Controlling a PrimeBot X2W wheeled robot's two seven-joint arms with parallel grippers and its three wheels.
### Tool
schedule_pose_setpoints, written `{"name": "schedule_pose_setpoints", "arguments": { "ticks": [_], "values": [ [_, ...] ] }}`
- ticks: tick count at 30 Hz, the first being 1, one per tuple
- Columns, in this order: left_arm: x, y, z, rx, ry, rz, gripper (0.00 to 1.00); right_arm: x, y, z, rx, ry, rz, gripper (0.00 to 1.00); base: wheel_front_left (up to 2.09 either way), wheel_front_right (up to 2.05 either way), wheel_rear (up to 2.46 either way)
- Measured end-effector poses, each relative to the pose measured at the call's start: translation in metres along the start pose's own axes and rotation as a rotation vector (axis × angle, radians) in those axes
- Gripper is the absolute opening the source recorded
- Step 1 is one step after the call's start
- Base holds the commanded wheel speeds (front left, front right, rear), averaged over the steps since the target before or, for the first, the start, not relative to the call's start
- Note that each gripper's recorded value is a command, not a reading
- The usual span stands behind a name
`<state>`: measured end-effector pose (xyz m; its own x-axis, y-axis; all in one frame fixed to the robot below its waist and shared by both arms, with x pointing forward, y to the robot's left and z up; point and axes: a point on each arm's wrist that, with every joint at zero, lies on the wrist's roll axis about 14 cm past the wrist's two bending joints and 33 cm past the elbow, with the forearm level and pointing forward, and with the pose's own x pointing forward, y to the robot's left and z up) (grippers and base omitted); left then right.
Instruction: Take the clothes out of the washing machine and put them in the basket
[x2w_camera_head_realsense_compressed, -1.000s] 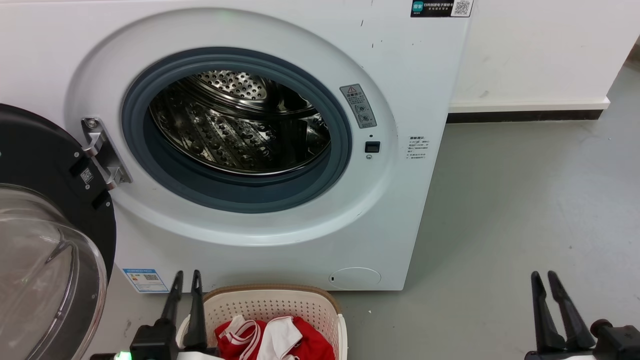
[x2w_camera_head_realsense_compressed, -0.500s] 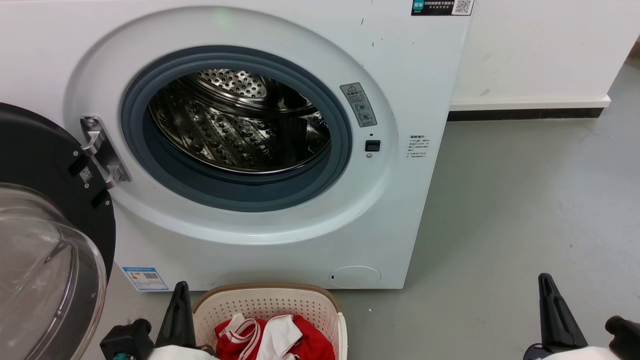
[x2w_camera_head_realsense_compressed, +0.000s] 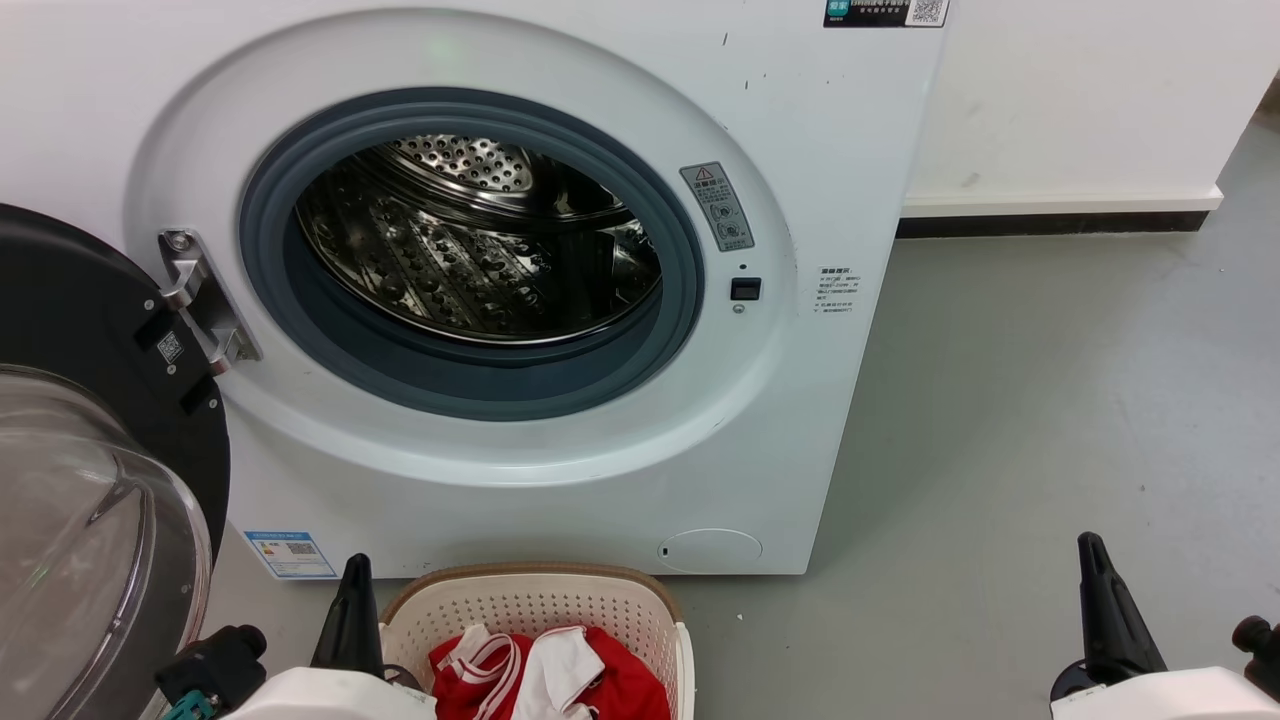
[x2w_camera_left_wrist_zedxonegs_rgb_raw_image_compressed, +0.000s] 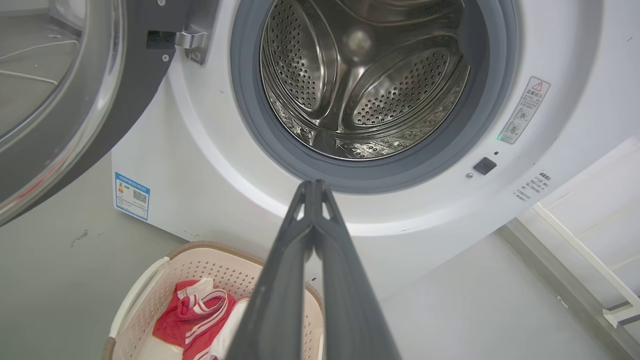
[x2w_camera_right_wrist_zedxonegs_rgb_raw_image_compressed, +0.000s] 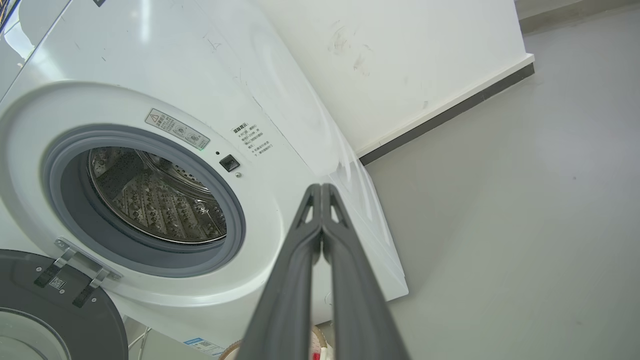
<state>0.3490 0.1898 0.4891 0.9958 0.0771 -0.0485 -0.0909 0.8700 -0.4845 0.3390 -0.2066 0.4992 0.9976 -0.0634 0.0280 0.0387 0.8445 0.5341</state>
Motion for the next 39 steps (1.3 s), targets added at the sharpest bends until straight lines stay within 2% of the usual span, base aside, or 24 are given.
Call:
{"name": "schedule_pose_setpoints", "arguments": {
  "ticks": [18,39],
  "values": [
    [0.010,0.003,-0.001,-0.273,0.037,0.009,0.00,0.010,-0.002,-0.003,0.259,0.025,-0.027,0.00,0.00,0.00,0.00],
    [0.019,0.002,0.001,-0.536,0.059,-0.001,0.00,0.024,0.001,-0.003,0.506,0.040,-0.029,0.00,0.00,0.00,0.00]
  ]
}}
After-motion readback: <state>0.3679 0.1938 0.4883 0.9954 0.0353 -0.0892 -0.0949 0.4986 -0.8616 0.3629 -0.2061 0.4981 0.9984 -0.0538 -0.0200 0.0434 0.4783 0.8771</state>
